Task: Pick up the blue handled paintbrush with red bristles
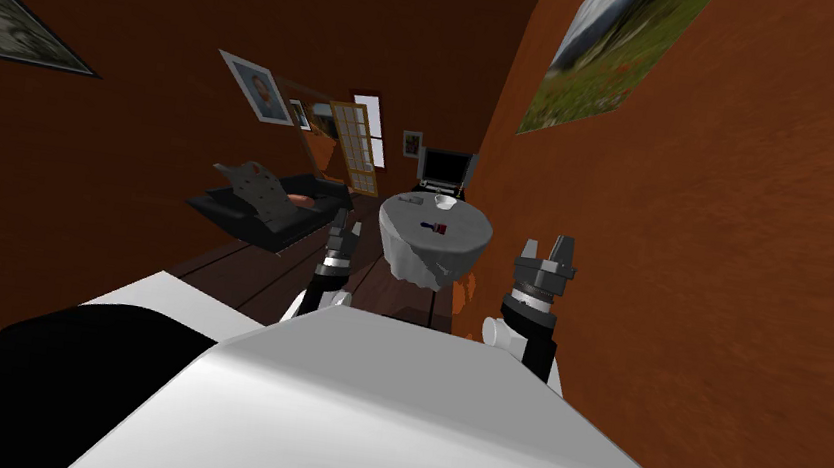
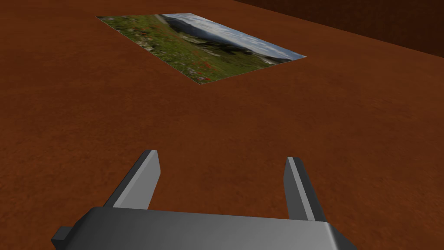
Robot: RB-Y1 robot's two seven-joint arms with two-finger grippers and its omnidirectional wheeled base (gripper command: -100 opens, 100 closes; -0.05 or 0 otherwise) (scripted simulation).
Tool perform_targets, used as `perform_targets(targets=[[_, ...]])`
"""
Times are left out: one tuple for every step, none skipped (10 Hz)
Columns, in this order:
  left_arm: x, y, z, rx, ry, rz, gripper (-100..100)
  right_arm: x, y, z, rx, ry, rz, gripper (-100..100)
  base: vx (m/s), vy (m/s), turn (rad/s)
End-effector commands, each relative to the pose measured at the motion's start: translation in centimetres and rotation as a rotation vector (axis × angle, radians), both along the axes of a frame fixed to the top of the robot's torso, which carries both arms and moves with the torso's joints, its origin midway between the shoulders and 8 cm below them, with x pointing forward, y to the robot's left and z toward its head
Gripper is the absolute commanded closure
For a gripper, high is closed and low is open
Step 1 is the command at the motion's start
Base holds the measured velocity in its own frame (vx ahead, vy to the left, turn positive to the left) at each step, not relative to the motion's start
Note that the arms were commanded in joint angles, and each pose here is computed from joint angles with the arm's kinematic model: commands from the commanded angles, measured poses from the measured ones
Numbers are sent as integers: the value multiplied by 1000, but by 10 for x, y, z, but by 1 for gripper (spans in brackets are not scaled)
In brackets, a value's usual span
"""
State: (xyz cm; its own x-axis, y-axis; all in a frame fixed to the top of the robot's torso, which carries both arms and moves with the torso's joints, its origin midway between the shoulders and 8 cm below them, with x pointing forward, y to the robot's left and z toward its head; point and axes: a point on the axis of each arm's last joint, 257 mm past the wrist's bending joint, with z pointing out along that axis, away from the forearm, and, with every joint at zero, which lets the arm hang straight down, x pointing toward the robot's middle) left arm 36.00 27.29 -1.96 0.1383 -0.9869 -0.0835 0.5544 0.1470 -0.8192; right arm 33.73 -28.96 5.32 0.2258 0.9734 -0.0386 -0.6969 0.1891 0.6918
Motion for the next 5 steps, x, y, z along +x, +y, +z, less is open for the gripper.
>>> perform_targets(targets=[[11,-2,-2,27,27,-14,-100,0,0,0,0,0,0,0,-10,21,3],[18,-2,-3,38,43,-19,-100,0,0,0,0,0,0,0,-17,41,-4],[25,-2,-3,49,55,-24,-100,0,0,0,0,0,0,0,-16,44,-5],[26,-2,-5,49,63,-23,-100,0,0,0,0,0,0,0,-16,31,-3],[35,-2,-5,59,77,-28,-100,0,0,0,0,0,0,0,-17,28,-1]])
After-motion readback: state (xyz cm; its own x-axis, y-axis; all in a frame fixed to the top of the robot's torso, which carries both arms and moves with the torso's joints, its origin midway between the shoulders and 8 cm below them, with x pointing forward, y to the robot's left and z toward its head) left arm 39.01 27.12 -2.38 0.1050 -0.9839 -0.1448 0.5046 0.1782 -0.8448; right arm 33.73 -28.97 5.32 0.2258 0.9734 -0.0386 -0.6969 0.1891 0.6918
